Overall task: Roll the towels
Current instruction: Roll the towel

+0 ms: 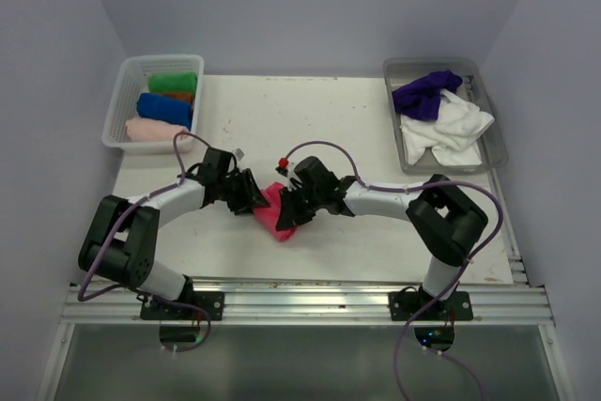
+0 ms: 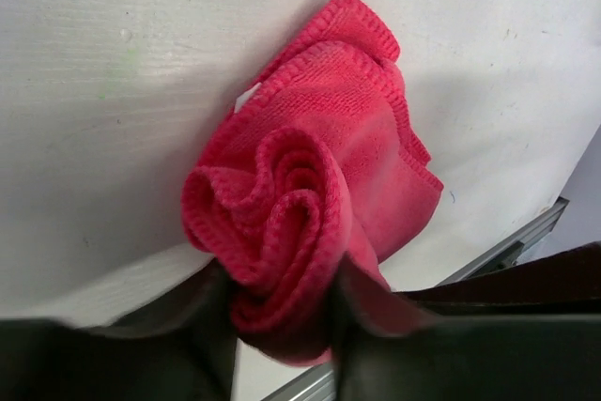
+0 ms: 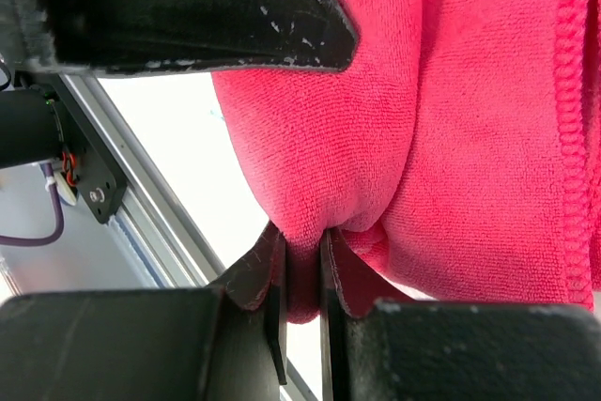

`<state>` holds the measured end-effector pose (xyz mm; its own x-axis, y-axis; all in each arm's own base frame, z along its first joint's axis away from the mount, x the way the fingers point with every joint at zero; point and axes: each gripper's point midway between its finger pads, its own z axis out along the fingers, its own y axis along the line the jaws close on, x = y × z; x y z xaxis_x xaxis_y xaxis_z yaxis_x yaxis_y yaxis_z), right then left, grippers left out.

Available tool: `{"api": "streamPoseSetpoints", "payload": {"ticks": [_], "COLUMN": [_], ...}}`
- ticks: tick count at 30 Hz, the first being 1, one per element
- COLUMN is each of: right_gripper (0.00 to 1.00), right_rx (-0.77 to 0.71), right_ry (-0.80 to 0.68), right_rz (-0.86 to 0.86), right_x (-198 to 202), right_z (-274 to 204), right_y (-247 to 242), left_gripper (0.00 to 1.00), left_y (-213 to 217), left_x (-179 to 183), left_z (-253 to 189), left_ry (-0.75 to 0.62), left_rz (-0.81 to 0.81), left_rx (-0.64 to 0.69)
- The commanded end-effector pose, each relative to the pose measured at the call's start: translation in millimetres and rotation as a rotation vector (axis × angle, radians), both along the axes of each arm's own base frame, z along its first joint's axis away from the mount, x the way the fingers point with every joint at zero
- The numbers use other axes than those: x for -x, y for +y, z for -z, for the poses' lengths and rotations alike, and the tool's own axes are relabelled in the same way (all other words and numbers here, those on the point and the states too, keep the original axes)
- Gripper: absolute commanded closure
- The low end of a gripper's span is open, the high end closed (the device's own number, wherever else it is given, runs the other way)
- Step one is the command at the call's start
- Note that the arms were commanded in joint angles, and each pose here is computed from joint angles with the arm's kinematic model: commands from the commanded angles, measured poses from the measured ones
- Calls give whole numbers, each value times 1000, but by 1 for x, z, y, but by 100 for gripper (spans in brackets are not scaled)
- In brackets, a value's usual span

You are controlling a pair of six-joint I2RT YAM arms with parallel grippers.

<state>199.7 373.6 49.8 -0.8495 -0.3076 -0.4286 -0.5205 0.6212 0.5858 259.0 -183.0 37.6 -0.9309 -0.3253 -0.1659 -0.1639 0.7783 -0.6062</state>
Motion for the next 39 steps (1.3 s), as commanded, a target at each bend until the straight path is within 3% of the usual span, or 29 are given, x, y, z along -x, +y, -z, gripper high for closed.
{"api": "streamPoseSetpoints", "payload": {"ticks": [1,3,4,6,7,10,16,25,32,35,38,39], "right_gripper": [95,86,79,72,62,47,35,34,36,46,65,77], "right_rx": [45,74,111,132,158,211,444,640,717,729,720,697], "right_ry": [1,-14,-26,-69,-89,-225,-518,-817,-887,-920,-903,-878], "right_rz": [-6,0,17,25,34,101,116,-21,-86,-62,-56,-70], "right_x": [3,1,-2,-4,-3,-14,-13,-1,-1,-4,-3,1], "right_z": [-2,-2,-2,-12,-14,-41,-69,-67,-23,-10,-4,-3], "right_y": [-8,-14,-19,-24,-29,-36,-38,4,12,9,10,12], "left_gripper": [73,94,100,100,100,100,100,100,100,100,99,96], "left_y": [6,6,6,7,9,13,14,14,12,12,12,13], "left_x": [3,5,9,11,14,17,17,16,15,15,15,14], "left_z": [16,15,16,15,13,10,3,-5,-9,-11,-13,-15], "left_ry": [10,21,39,42,48,53,44,41,44,44,40,31], "left_rz": [3,9,12,23,26,37,47,50,39,39,40,44], "left_rx": [-30,-30,-33,-40,-47,-75,-81,-80,-71,-68,-71,-72]}}
